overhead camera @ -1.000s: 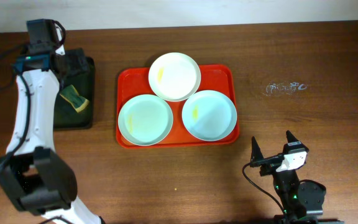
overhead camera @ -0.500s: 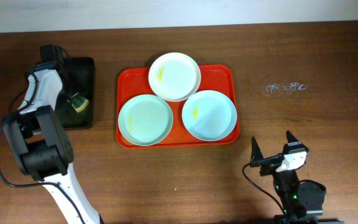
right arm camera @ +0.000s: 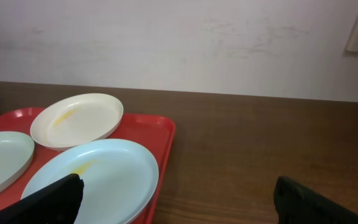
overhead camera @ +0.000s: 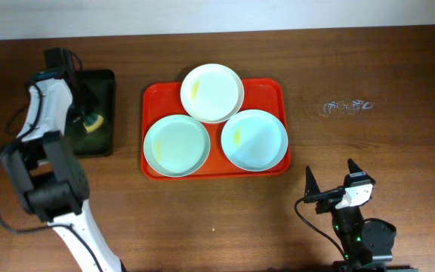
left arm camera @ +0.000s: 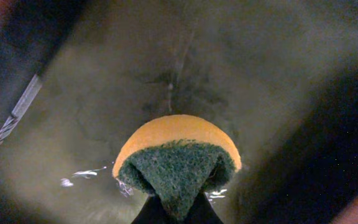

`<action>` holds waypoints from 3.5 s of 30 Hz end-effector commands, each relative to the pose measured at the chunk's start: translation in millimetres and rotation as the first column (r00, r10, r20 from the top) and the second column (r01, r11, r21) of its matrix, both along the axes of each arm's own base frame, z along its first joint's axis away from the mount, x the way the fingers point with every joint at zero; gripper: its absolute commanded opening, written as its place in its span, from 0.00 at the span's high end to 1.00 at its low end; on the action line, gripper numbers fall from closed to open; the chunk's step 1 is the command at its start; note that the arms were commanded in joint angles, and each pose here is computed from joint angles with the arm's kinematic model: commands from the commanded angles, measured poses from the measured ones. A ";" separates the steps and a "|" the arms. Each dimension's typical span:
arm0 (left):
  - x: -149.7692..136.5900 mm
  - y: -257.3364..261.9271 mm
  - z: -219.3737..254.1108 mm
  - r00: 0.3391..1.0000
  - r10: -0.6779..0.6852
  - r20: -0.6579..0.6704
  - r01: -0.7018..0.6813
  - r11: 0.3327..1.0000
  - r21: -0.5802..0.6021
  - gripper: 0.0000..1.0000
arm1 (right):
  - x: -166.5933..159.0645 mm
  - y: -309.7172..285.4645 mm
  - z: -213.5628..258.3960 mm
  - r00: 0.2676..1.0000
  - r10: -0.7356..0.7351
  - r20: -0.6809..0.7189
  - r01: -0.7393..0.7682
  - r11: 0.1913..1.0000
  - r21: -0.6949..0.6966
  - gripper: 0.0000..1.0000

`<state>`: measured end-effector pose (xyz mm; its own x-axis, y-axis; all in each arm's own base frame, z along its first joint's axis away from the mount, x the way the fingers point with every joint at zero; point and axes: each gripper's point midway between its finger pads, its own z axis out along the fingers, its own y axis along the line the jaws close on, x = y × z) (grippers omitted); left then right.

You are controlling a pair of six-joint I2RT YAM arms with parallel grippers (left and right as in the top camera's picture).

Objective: Clean dirty plates on tray and stack at the side

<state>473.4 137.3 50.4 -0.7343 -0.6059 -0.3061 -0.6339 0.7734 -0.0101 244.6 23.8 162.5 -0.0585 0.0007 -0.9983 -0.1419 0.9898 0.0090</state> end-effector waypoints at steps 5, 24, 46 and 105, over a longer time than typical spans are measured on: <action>0.2 4.6 129.2 0.966 -0.002 0.258 -0.019 0.997 0.078 1.00 | 0.0 -0.7 -2.8 1.000 -0.003 -0.004 0.003 1.000 0.005 0.01; -90.9 -220.3 72.9 0.864 -0.493 0.100 0.501 0.825 -0.262 1.00 | 0.0 -0.7 -2.8 1.000 -0.003 -0.004 0.003 1.000 0.005 0.01; -81.3 -140.4 167.6 0.912 -0.233 0.338 0.290 0.948 -0.130 0.01 | 1.1 -7.8 1.8 0.999 -0.042 0.019 0.043 0.999 -0.029 0.01; -110.4 -123.5 147.9 0.960 -0.192 0.204 0.225 0.963 -0.151 0.01 | 139.7 269.1 -156.5 0.200 0.198 -0.960 -0.348 0.930 0.119 0.66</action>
